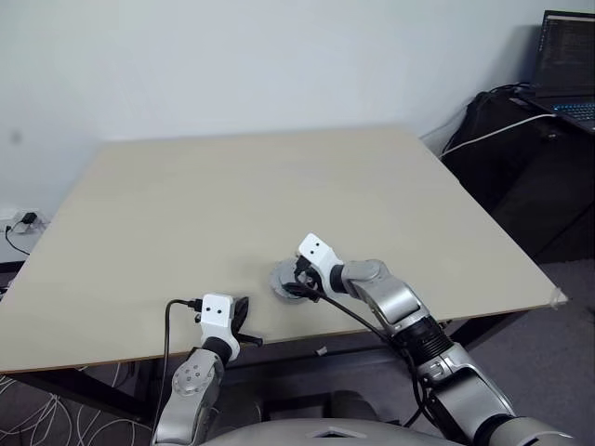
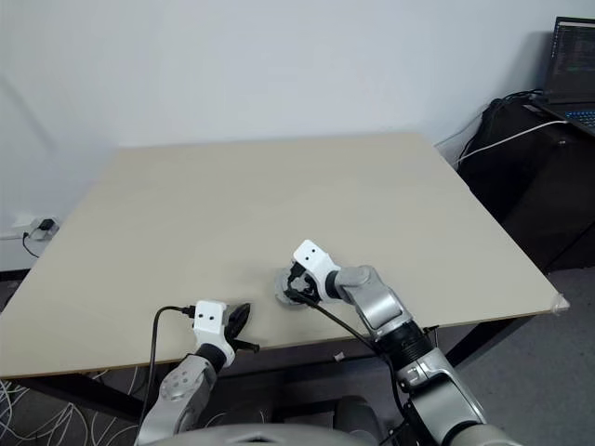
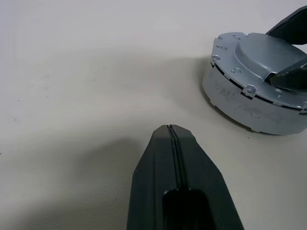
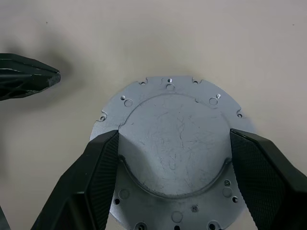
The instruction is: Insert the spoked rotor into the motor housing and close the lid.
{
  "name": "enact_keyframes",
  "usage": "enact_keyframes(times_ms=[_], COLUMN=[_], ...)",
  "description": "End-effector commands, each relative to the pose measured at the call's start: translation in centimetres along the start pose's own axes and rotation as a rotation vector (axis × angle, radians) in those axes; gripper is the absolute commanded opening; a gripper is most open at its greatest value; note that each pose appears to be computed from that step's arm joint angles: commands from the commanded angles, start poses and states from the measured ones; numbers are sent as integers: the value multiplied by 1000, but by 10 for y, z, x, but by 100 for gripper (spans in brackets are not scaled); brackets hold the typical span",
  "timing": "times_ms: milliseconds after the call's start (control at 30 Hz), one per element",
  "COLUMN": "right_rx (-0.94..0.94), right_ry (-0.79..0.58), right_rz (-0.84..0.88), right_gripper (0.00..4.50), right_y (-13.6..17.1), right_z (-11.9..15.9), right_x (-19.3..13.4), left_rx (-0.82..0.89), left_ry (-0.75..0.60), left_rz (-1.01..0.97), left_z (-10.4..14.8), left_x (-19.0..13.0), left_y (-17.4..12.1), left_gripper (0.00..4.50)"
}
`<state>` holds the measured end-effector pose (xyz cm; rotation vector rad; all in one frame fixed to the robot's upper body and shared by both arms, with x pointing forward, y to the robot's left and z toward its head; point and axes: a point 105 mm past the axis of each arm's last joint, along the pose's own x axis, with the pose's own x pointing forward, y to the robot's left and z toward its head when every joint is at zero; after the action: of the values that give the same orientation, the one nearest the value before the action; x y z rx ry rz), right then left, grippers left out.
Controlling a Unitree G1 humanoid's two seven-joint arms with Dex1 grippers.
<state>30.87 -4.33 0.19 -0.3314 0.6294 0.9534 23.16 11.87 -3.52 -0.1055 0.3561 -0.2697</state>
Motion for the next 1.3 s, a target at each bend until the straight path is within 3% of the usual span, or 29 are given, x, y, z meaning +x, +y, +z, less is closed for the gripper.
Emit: enact_keyframes(times_ms=[33, 767, 1133, 1300], right_rx=[15, 84, -148, 3], right_ry=[153, 253, 330, 314], right_rz=[-11, -20, -91, -24], right_gripper=[321, 321, 321, 321], right_y=[1, -5, -16, -6], right_z=[-33, -43, -56, -57], right_x=[2, -7, -12, -11], left_rx=[15, 6, 3, 4], left_ry=[-67, -66, -64, -63], left_rz=[-10, -6, -5, -6], left_z=[19, 18, 17, 16], left_x=[2, 3, 3, 2], left_y=[-2, -2, -1, -1], left_gripper=[0, 0, 0, 0])
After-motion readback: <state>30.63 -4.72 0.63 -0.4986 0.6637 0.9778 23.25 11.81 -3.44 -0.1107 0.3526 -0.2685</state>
